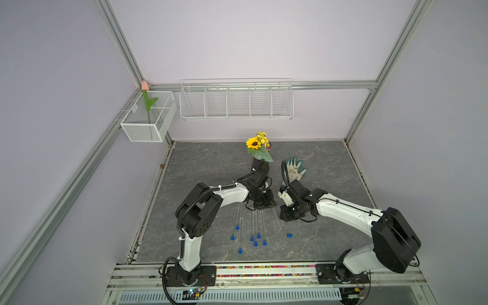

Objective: Remove stoppers from test tubes
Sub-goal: Place the test tube at the center of the board, then place the stopper at the center of the board.

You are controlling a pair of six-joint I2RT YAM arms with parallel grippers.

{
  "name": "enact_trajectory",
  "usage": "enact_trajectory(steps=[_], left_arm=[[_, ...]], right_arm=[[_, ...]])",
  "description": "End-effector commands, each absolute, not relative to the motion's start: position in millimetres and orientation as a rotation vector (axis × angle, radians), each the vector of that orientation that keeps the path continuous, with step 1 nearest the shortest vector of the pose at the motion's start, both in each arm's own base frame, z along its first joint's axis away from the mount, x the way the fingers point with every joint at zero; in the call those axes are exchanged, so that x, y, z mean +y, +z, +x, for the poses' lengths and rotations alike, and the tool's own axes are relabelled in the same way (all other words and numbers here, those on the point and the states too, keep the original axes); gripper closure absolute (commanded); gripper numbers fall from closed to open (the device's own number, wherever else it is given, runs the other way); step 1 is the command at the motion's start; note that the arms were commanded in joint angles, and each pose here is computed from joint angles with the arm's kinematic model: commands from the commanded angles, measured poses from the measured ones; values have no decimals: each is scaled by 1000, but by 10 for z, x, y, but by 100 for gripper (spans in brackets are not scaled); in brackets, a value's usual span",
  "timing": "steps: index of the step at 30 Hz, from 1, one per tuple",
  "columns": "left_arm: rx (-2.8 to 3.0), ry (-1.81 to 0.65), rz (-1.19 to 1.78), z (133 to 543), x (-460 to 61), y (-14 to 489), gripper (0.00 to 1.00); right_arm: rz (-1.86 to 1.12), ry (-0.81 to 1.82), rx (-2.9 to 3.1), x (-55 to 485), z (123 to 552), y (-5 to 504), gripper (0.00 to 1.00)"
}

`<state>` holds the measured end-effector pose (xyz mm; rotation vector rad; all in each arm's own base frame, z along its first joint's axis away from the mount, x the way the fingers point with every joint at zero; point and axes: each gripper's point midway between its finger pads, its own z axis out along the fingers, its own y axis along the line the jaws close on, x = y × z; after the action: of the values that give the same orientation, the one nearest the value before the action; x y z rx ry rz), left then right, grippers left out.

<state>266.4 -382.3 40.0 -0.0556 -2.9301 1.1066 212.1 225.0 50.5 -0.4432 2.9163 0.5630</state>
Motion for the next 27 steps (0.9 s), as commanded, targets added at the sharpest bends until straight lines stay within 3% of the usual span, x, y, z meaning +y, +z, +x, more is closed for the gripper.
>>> enact_trajectory(steps=[1, 14, 27], left_arm=[[-2927, 1058, -112, 2630, -3869, 301, 100], [-2894, 1020, -128, 2563, -3953, 126, 100], [-2888, 1017, -118, 2546, -3964, 67, 92]], right_arm=[[-405, 606, 2951, 2225, 2093, 367, 80], [-352, 622, 3000, 2159, 2116, 132, 79], [-349, 580, 3016, 2097, 2105, 59, 68]])
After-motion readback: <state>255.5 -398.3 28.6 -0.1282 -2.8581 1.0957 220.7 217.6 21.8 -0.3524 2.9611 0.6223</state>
